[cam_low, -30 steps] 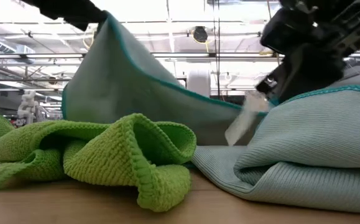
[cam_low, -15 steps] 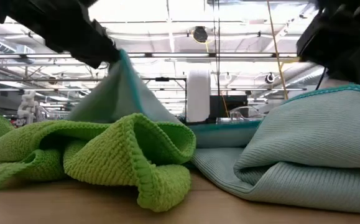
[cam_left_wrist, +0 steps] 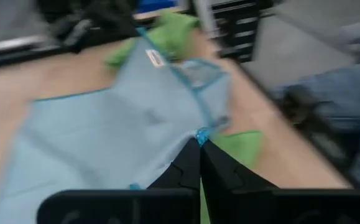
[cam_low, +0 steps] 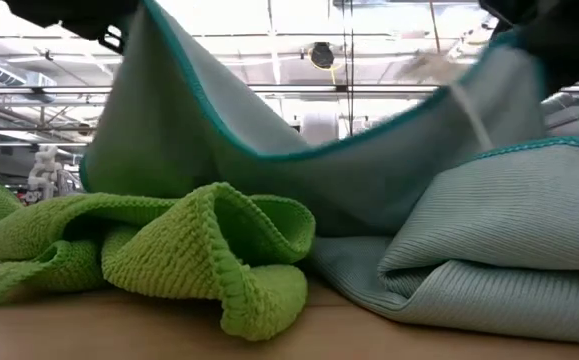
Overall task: Fold microfiber towels
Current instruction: Fold the top blue microfiber cloth
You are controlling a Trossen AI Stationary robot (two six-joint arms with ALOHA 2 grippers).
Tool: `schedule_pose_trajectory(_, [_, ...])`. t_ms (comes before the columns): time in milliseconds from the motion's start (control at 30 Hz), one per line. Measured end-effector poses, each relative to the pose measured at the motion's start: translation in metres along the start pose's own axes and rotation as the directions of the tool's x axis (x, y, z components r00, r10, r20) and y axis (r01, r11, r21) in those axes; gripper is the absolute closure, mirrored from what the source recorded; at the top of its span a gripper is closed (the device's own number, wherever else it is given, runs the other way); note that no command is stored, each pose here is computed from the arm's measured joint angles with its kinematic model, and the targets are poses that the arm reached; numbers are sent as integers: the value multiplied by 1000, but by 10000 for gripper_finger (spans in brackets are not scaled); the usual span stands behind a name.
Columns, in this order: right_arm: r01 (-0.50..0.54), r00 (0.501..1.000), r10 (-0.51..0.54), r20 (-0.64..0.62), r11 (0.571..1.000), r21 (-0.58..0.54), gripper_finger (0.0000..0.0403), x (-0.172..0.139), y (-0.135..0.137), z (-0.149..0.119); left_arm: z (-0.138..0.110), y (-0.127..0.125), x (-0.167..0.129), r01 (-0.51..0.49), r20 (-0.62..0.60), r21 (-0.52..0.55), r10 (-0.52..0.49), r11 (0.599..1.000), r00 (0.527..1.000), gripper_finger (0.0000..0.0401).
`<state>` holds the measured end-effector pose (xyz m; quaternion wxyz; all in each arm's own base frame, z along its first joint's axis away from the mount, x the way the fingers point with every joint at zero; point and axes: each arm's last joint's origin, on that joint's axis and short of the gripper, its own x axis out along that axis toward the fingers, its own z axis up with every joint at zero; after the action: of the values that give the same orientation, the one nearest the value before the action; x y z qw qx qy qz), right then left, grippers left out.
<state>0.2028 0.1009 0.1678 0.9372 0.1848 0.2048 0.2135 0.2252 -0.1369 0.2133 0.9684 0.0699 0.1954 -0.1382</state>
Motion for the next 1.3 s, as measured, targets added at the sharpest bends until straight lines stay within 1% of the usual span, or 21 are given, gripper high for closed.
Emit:
schedule_pose_trajectory(33, [47,999,-47,14,999,2,399,-3,-1,1,0,2,-3,-53,-14,4,53,999,998,396])
schedule_pose_trajectory(100, [145,989,-145,33,989,11,399,-8,-4,3,-3,8,-7,-180,-51,5,180,984,982,392])
schedule_pose_trajectory(167, [243,969,-244,32,970,20,399,-13,-8,3,-6,15,-9,-279,-90,8,279,960,956,389])
schedule_pose_trajectory(200, [294,955,-295,27,955,27,399,-15,-11,2,-9,19,-10,-313,-115,12,312,950,943,389])
schedule_pose_trajectory(267, [390,920,-391,5,920,40,399,-19,-16,-1,-14,27,-9,-358,-166,4,354,934,920,391])
schedule_pose_trajectory(400, [552,833,-551,-43,833,36,399,-25,-27,-8,-24,45,-8,-444,-263,-32,421,895,868,397])
schedule_pose_trajectory(500, [643,765,-641,-65,766,16,399,-29,-33,-12,-28,53,-8,-506,-296,-30,476,862,828,391])
schedule_pose_trajectory(567, [691,721,-689,-79,722,6,399,-32,-37,-15,-30,59,-9,-530,-313,-25,496,848,810,392])
schedule_pose_trajectory(667, [732,678,-728,-105,681,7,399,-35,-43,-17,-32,69,-9,-562,-338,-30,521,827,784,397])
schedule_pose_trajectory(800, [773,631,-765,-129,634,23,399,-39,-49,-19,-35,80,-10,-597,-366,-53,541,801,757,390])
schedule_pose_trajectory(900, [787,615,-777,-132,616,37,399,-40,-53,-20,-38,87,-7,-617,-382,-50,556,785,738,387])
schedule_pose_trajectory(1000, [809,586,-799,-132,585,48,399,-43,-57,-24,-43,93,-2,-634,-407,-40,567,772,716,393])
schedule_pose_trajectory(1100, [818,574,-807,-141,571,63,399,-46,-61,-27,-50,98,2,-624,-447,-16,552,782,704,397])
schedule_pose_trajectory(1300, [822,569,-810,-143,566,69,399,-46,-62,-28,-51,107,4,-639,-444,11,576,769,686,384])
